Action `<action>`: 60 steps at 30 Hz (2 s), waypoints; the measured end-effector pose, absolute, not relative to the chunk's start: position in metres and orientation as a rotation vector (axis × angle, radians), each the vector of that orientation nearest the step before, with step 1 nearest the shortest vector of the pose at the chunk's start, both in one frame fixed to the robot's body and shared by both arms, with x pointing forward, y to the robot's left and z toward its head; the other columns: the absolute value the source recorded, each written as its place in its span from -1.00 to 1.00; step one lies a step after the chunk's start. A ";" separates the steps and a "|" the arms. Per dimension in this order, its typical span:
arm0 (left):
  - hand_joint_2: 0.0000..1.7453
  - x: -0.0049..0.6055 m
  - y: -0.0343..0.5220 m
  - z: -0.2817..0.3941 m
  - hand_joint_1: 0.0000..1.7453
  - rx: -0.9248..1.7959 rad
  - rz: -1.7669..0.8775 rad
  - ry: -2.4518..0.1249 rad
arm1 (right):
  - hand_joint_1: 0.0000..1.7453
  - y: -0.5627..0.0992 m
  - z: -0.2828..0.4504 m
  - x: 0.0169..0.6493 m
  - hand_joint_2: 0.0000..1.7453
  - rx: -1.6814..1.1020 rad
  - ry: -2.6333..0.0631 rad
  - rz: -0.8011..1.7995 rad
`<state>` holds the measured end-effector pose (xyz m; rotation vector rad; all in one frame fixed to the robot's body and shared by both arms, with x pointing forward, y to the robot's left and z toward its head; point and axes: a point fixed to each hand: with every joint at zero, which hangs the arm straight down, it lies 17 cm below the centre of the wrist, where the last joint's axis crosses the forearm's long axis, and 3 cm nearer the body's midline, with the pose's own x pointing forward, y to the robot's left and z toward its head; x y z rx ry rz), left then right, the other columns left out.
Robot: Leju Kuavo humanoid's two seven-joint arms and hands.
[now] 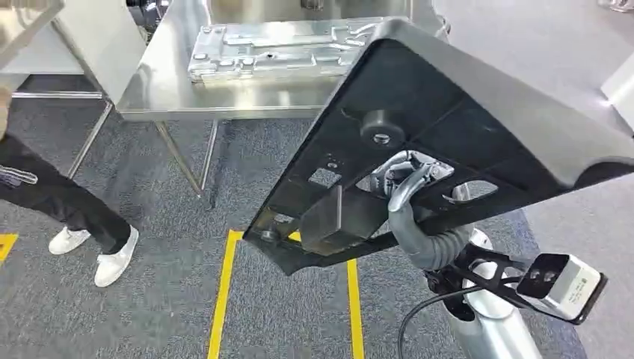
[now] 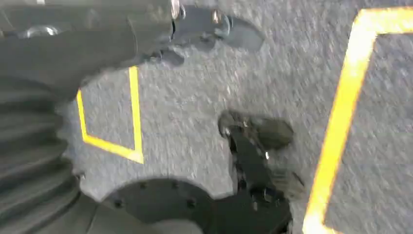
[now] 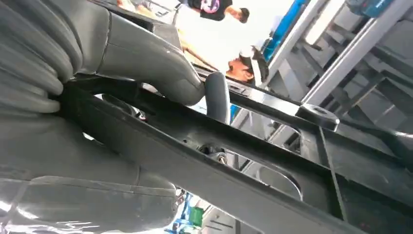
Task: Take the parts from the cabinet and place them on the table.
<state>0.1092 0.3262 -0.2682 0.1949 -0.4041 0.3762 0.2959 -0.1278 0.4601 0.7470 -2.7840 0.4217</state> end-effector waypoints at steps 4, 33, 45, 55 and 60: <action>1.00 0.105 0.326 -0.269 -1.00 0.196 0.375 -0.398 | 1.00 -0.127 0.458 0.296 1.00 0.748 -2.778 0.419; 1.00 0.106 0.327 -0.269 -1.00 0.208 0.377 -0.395 | 1.00 -0.120 0.453 0.300 1.00 0.756 -2.746 0.431; 1.00 0.101 0.326 -0.270 -1.00 0.207 0.379 -0.389 | 1.00 -0.115 0.454 0.297 1.00 0.764 -2.744 0.441; 1.00 0.104 0.323 -0.269 -1.00 0.202 0.380 -0.392 | 1.00 -0.115 0.455 0.297 1.00 0.765 -2.746 0.442; 1.00 0.107 0.324 -0.269 -1.00 0.203 0.379 -0.398 | 1.00 -0.114 0.456 0.297 1.00 0.763 -2.747 0.445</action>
